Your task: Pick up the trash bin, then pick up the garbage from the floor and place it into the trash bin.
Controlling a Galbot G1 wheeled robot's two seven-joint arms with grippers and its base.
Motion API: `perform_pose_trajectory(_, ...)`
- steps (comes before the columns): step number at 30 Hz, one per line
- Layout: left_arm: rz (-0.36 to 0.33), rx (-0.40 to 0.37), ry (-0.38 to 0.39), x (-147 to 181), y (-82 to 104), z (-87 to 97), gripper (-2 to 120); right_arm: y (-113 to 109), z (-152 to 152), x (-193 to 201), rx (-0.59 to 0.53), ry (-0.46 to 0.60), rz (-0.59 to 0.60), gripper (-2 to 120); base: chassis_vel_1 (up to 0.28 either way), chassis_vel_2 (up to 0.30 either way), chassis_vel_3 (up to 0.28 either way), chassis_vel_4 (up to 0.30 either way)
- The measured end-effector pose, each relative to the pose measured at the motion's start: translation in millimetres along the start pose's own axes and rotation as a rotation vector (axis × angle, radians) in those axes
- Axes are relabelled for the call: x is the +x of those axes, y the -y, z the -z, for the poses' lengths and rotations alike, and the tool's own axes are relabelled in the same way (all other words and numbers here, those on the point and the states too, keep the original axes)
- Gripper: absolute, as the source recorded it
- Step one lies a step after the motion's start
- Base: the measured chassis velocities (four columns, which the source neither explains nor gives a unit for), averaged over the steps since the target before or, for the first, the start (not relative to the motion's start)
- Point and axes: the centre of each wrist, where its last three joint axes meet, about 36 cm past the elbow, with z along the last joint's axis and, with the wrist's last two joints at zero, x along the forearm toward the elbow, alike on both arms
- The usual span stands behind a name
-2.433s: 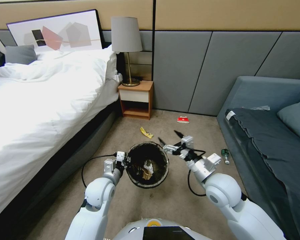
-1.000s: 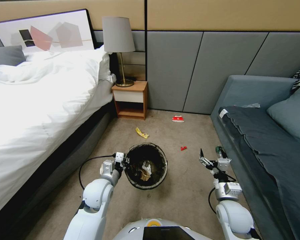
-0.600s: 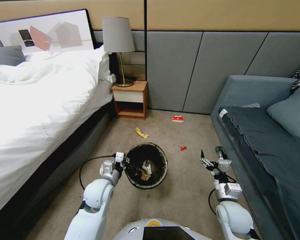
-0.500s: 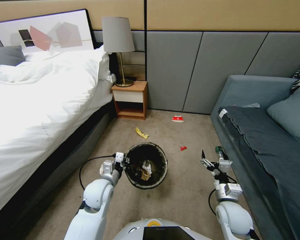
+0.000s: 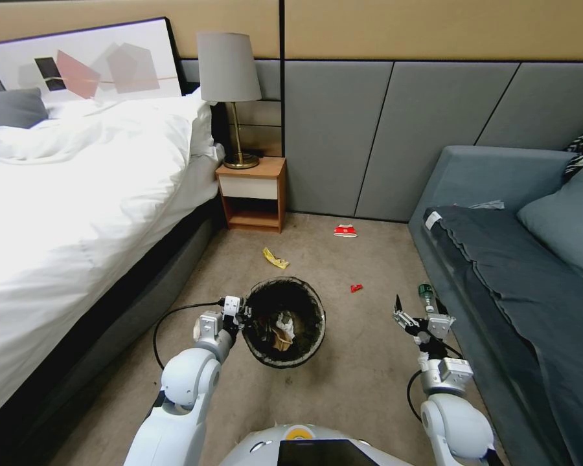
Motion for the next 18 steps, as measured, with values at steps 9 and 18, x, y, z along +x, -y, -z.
perform_pose_trajectory(9,-0.001,0.000,0.000,0.0,0.2,-0.2,1,0.1,-1.1,0.0,0.002,-0.003,0.001,100,-0.063,0.055,0.064,-0.052)
perform_pose_trajectory(18,-0.002,0.001,0.001,-0.1,0.4,0.0,1,-0.3,-3.8,-0.2,0.004,-0.011,0.002,100,-0.059,0.052,0.054,-0.054)
